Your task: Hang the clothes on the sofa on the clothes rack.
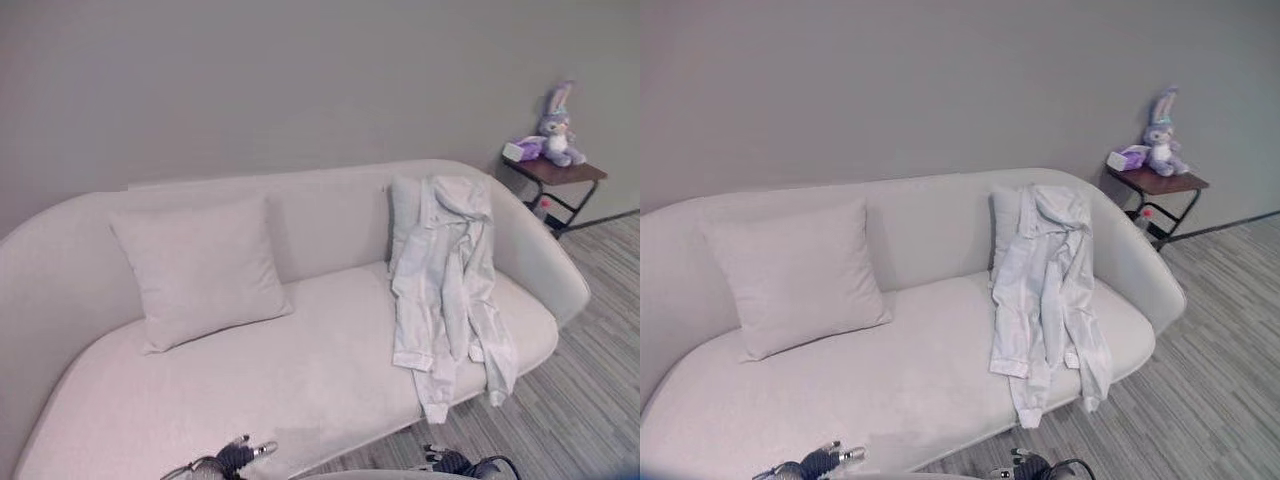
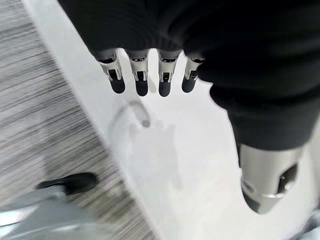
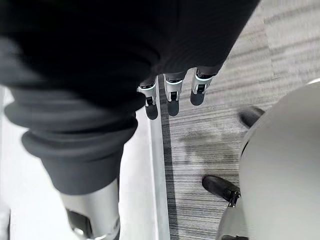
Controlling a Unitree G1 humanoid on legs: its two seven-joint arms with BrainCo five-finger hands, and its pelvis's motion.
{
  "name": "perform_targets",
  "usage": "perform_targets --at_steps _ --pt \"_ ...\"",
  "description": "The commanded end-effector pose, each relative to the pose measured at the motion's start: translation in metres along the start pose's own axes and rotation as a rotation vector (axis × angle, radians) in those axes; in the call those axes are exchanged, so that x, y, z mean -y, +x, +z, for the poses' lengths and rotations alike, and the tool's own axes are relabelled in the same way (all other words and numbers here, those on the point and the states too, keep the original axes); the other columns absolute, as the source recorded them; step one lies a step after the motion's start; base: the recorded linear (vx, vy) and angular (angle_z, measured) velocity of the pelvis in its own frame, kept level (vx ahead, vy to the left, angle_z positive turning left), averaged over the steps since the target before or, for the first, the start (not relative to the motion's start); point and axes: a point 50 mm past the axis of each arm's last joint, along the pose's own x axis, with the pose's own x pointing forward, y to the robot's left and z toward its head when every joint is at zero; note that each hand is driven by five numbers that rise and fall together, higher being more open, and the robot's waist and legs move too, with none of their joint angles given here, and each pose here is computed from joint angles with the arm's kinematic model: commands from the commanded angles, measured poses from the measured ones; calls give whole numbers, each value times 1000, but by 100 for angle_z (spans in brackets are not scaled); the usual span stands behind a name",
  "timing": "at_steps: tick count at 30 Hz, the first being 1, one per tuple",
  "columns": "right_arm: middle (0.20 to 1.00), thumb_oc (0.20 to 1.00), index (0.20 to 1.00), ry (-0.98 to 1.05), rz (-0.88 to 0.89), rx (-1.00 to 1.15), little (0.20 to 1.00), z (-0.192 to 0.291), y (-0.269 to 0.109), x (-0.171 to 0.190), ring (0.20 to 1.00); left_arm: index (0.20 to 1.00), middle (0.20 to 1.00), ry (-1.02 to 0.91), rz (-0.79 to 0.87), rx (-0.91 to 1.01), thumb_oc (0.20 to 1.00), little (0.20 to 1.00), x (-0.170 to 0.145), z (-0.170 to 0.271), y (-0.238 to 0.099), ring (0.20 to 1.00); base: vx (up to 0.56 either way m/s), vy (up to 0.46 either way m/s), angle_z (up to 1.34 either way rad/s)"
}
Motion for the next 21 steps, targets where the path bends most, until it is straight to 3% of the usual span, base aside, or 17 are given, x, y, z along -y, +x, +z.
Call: perform_targets --at_steps 1,9,13,19,21 --pt "1000 1000 1000 3 -49 53 1000 18 1 15 1000 1000 1000 -9 6 88 1000 1000 0 23 3 1000 112 -106 64" --pt "1000 1000 1000 -26 -46 32 1000 14 0 14 1000 1000 1000 5 21 125 1000 1000 -2 37 5 1000 130 -253 37" --pt "1000 1000 1000 -61 -28 63 1000 21 1 12 1000 1000 1000 16 23 136 1000 1000 -4 39 4 1000 159 -675 27" --pt "1000 1000 1000 -27 -94 19 1000 3 -6 30 1000 1000 1000 19 -56 150 1000 1000 20 44 6 1000 140 -551 64" --pt "1000 1000 1000 -28 -60 28 1000 7 -3 20 1000 1000 1000 23 -43 86 1000 1000 17 24 5 1000 132 -548 38"
